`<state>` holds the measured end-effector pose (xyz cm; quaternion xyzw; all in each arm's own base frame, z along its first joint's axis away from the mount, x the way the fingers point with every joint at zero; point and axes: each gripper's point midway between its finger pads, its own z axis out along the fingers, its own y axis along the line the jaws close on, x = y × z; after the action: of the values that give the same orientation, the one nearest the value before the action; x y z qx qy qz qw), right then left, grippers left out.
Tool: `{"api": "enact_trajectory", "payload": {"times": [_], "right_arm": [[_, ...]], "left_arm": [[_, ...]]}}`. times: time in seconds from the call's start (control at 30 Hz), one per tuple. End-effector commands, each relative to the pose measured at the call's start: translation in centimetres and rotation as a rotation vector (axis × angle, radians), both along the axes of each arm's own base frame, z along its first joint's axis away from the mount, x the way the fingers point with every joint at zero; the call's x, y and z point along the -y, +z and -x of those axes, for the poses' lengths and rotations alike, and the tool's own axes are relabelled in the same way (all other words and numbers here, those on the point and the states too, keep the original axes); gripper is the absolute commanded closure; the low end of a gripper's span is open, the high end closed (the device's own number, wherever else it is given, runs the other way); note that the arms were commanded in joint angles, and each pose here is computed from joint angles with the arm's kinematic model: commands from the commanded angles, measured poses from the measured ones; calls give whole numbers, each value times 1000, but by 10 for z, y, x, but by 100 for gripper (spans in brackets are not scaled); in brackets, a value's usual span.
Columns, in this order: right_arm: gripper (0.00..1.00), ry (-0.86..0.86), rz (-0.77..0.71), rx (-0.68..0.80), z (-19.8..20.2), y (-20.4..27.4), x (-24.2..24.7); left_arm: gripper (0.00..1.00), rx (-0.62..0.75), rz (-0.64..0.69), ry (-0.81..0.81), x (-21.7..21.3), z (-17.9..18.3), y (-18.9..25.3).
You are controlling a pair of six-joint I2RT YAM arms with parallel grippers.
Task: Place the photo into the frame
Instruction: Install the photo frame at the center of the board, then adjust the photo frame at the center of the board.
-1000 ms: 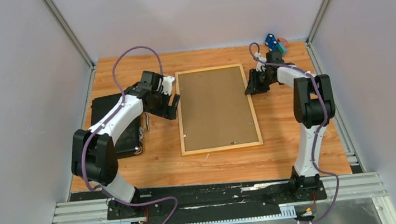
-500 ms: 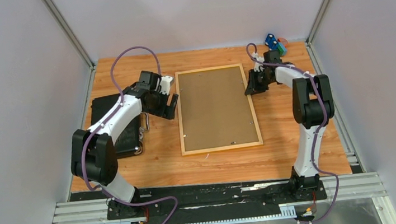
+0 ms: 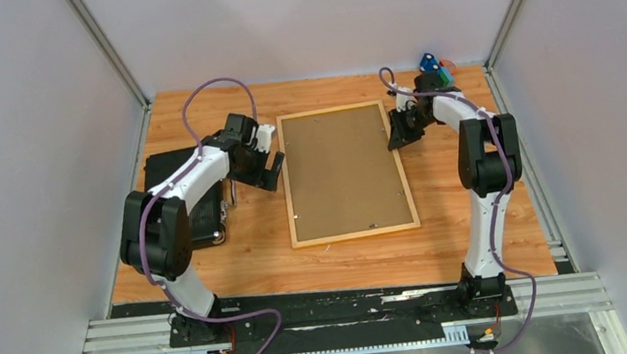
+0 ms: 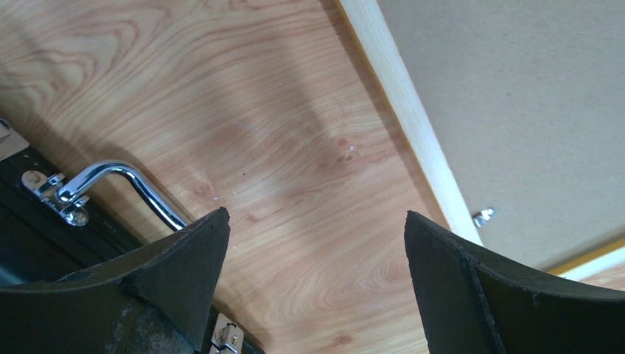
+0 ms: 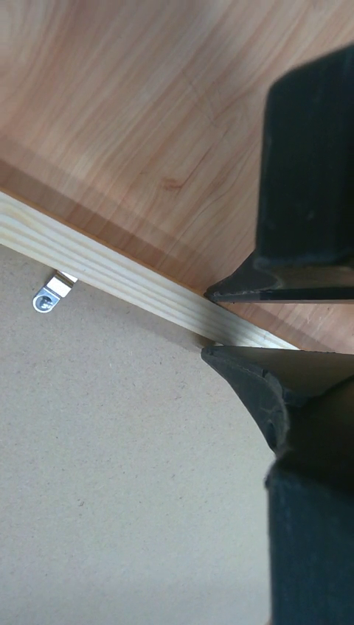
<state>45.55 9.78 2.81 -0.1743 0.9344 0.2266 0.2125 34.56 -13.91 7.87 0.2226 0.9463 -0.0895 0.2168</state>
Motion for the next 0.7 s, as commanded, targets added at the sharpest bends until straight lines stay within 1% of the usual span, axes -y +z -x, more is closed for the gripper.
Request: {"api": "enact_trajectory", "payload": {"times": [0.0,0.33,0.5,0.67], "right_arm": [[100,231,36,15,7,-14,-4],[100,512,36,5,22,-19,-17],[100,647,81,14,32,-27,-35],[100,776,140,66,31,-30,-52]], "left_arm": [[4,54,2,4,3,-22,9],[3,67,-12,-14,4,-33,9],[0,80,-35,-15,1,-40,8],[0,65,-49,-24,1,-41,2]]}}
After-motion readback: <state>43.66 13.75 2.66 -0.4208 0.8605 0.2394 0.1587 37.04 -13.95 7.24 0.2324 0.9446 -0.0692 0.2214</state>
